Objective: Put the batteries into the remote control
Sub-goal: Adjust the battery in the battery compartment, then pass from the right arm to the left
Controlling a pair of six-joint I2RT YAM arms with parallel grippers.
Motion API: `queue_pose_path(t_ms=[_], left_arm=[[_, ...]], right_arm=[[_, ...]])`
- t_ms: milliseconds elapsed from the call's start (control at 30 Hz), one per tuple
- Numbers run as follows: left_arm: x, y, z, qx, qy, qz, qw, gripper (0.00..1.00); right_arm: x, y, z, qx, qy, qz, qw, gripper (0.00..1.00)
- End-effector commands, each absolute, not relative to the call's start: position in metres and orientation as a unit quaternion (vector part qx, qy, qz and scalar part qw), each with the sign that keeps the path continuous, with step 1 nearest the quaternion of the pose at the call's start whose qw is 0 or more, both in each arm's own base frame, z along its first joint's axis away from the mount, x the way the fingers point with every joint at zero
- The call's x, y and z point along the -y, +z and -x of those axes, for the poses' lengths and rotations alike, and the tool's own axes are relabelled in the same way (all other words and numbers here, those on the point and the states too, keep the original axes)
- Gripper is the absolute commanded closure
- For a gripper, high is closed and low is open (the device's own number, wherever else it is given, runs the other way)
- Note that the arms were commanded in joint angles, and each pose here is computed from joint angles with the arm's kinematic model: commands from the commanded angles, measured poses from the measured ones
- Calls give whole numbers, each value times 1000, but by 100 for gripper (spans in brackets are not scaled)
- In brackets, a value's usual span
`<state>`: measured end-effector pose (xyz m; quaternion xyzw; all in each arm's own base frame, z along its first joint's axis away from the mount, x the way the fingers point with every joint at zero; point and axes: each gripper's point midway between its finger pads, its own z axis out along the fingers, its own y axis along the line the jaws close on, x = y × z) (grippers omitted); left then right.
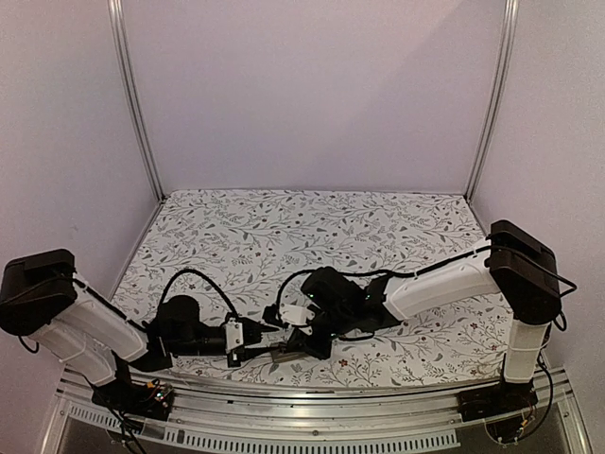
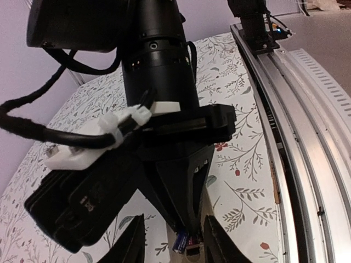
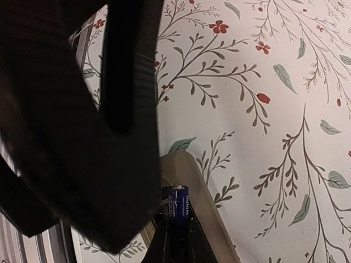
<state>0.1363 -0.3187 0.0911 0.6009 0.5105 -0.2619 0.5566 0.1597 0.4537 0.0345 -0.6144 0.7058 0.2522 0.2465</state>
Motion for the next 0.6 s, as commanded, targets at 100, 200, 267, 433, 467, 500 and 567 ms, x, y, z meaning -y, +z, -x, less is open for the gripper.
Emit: queue_pose_path(t_ms=[100, 200, 267, 433, 467, 500, 567], left_arm=[[313, 48, -124, -576, -301, -617, 443, 57], [315, 53, -125, -561, -300, -620, 459, 55], [318, 56, -129, -560, -298, -616, 467, 57], [319, 61, -134, -551, -288, -615, 484, 55], [319, 61, -133, -550, -290, -617, 483, 55], [319, 60, -131, -547, -291, -620, 481, 54], [320, 59, -131, -543, -291, -624, 481, 54]], right_arm=[[-431, 41, -162, -708, 234, 618, 248, 100], [-433, 51, -160, -695, 244, 624, 259, 100], [-433, 50, -158, -692, 246, 628, 258, 100], [-435, 55, -151, -670, 255, 644, 266, 100], [-436, 57, -150, -666, 259, 646, 268, 100], [-437, 59, -149, -663, 262, 647, 270, 100], [-439, 64, -149, -656, 268, 649, 277, 100]])
